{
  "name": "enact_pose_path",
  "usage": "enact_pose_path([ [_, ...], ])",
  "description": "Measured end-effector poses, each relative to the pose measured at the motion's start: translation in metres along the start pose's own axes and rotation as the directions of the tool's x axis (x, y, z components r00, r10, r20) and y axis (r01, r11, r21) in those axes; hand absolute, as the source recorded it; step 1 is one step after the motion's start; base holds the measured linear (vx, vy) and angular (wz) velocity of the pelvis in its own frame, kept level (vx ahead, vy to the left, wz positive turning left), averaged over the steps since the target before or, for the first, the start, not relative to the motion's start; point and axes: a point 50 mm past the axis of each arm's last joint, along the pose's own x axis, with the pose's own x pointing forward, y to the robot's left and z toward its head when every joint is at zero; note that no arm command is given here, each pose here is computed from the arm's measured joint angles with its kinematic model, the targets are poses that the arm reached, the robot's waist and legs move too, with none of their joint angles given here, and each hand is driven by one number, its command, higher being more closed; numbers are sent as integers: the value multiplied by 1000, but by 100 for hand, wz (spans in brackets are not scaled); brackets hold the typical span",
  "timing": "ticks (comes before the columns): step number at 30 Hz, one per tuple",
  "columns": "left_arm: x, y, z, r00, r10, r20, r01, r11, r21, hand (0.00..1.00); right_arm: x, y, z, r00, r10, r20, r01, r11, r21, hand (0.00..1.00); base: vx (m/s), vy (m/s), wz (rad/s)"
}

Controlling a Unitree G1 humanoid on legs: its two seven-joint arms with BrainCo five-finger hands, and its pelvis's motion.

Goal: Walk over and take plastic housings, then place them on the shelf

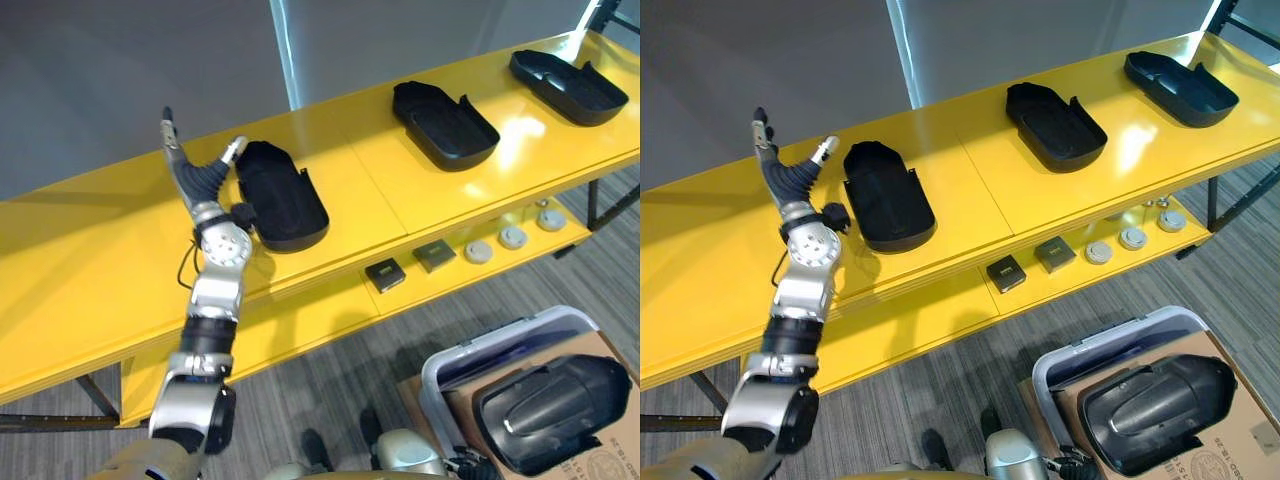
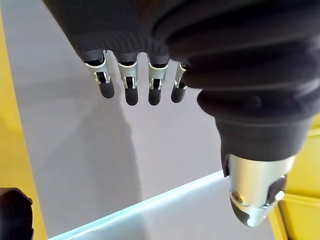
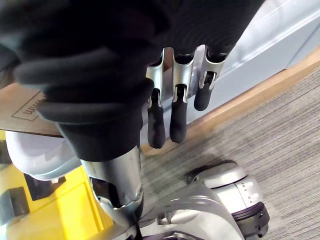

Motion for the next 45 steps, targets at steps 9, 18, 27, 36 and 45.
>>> enact_pose_path([
  [9,-70,-25,-25,946,-323,-22,320,921,222,100,0,-1,-4,1000,-7,-12,7,1000,7,0,-10,0,-1],
  [18,-98,-42,-47,857,-505,-106,510,800,315,100,2,2,-4,1000,0,-25,0,1000,-14,0,0,0,0],
  [27,-85,-49,-58,851,-505,-143,520,776,356,100,3,4,-4,1000,4,-29,-5,1000,-21,0,22,6,-2],
  [36,-57,-44,-65,882,-436,-180,471,797,378,100,4,6,1,1000,8,-18,-9,1000,-20,0,-6,5,-5],
  [45,-43,-40,-68,897,-382,-221,438,834,336,100,5,8,1,1000,11,-21,-11,1000,-17,0,-8,2,-2],
])
